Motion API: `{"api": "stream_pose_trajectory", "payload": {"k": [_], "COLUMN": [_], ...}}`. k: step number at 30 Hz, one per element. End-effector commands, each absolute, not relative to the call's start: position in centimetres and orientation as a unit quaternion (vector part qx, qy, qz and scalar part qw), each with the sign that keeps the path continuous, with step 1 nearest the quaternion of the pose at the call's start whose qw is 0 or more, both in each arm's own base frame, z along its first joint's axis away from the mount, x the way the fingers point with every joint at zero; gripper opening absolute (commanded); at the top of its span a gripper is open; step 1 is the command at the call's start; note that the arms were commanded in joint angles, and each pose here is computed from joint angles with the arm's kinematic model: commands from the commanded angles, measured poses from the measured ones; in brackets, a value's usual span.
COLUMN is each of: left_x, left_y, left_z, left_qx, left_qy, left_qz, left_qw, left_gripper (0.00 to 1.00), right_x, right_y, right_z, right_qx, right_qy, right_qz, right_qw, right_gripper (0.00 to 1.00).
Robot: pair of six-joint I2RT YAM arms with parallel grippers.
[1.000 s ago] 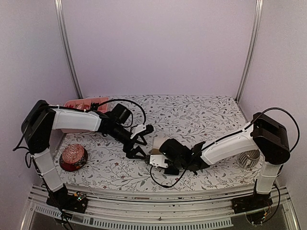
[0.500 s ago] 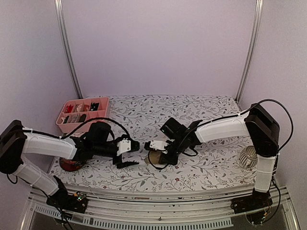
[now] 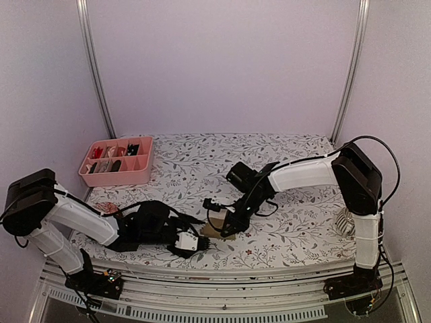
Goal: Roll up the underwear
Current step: Roll the underwear at the center of the board.
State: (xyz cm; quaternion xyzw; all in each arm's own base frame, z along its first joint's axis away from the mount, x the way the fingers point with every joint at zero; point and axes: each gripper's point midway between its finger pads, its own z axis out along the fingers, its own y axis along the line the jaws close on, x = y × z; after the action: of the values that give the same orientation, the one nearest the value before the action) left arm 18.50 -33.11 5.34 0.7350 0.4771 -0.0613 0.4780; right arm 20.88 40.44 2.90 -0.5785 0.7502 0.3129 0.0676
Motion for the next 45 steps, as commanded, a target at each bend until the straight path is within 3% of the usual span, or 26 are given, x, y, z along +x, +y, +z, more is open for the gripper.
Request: {"api": "stream_pose_trajectory", "payload": {"k": [1, 5, 10, 25, 36, 37, 43, 45], "left_x": [18.1, 17.9, 17.5, 18.7, 18.9, 18.8, 18.1, 18.0], "left_y": [-33.9, -34.5, -34.9, -35.6, -35.7, -35.6, -35.8, -35.9], "left_z": [5.8, 5.6, 4.5, 2.7, 0.5, 0.4, 0.0, -0.1], "left_qx": [0.732, 0.732, 0.74, 0.727, 0.74, 0.742, 0.753, 0.756], "left_qy": [0.457, 0.458, 0.455, 0.453, 0.459, 0.461, 0.485, 0.498], "left_qz": [-0.034, -0.03, -0.02, 0.046, 0.064, 0.064, 0.031, 0.012], "left_qw": [0.504, 0.504, 0.496, 0.513, 0.488, 0.484, 0.443, 0.425], "left_gripper": [0.8, 0.74, 0.58, 0.54, 0.04, 0.0, 0.0, 0.0], "right_x": [18.2, 18.2, 18.6, 18.7, 19.0, 19.1, 20.7, 21.2], "right_y": [38.8, 38.7, 38.7, 38.7, 38.4, 38.4, 38.0, 37.6], "right_z": [0.5, 0.4, 0.2, -0.6, -0.4, -0.1, 4.0, 6.0], "right_qx": [-0.563, -0.56, -0.56, -0.562, -0.565, -0.567, -0.572, -0.567], "right_qy": [0.764, 0.767, 0.771, 0.771, 0.774, 0.774, 0.774, 0.776], "right_qz": [0.315, 0.313, 0.303, 0.298, 0.284, 0.283, 0.261, 0.25], "right_qw": [-0.012, -0.015, -0.013, -0.02, -0.014, -0.01, 0.074, 0.118], "right_gripper": [0.09, 0.08, 0.08, 0.08, 0.12, 0.15, 0.64, 0.73]}}
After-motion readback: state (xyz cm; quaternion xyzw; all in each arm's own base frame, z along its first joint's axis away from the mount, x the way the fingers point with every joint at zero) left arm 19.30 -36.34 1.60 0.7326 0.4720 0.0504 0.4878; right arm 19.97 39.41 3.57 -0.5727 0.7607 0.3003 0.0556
